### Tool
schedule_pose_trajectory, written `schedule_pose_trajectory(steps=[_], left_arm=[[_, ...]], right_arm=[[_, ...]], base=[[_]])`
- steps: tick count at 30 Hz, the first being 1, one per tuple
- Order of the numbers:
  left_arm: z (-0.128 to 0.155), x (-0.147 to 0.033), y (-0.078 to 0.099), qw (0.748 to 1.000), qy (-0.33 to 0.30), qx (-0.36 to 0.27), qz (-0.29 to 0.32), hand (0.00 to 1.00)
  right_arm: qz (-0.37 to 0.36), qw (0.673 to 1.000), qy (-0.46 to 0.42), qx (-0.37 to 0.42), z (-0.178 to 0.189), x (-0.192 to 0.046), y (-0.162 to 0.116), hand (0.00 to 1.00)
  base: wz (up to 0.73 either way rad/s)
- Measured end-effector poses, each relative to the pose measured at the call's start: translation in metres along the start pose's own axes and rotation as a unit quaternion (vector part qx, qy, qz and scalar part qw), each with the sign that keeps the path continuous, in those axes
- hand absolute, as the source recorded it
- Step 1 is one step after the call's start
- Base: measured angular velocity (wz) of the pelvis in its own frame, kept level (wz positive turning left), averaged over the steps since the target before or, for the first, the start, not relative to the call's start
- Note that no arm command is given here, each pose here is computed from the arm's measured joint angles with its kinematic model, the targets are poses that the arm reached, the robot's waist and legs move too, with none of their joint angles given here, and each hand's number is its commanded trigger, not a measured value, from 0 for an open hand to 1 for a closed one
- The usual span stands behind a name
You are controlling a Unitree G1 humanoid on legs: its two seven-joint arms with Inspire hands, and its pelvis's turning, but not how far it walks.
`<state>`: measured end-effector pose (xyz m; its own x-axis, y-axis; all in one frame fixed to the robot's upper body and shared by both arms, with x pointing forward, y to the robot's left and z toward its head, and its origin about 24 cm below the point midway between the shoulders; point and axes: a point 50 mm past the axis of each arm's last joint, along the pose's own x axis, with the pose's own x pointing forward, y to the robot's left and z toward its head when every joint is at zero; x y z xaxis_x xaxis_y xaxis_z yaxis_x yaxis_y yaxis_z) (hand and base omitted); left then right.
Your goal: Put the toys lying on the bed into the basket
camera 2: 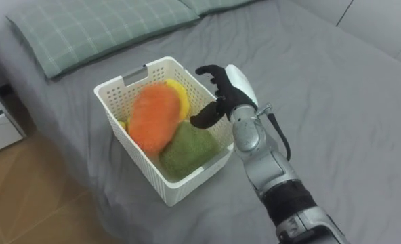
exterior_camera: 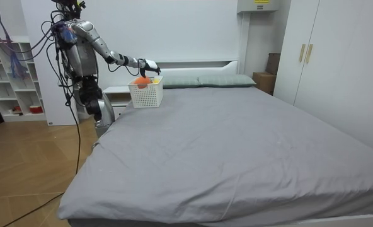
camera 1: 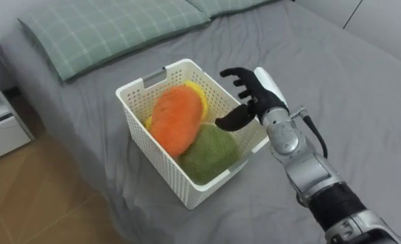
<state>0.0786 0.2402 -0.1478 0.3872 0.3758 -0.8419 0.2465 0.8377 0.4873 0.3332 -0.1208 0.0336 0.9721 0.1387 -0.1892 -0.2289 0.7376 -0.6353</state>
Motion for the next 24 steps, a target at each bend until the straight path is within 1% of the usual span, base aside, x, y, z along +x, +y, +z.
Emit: schedule_pose_trajectory(steps=[9, 20, 24], left_arm=[[0.0022, -0.0001, -0.0009, 1.000, -0.005, 0.006, -0.001, 0.00], [0.0040, 0.0005, 0.0000, 1.000, -0.007, 0.006, 0.000, 0.00], [-0.0011, 0.0024, -0.0012, 1.000, 0.009, 0.009, -0.005, 0.00]], right_arm=[[0.013, 1.000, 0.026, -0.007, -0.0123, -0.0006, 0.0060, 0.00], [0.011, 1.000, 0.024, -0.007, -0.0118, -0.0005, 0.0054, 0.00], [0.004, 1.000, 0.016, -0.004, -0.0105, -0.0003, 0.0009, 0.00]], base=[[-0.02], [-0.01], [-0.01]])
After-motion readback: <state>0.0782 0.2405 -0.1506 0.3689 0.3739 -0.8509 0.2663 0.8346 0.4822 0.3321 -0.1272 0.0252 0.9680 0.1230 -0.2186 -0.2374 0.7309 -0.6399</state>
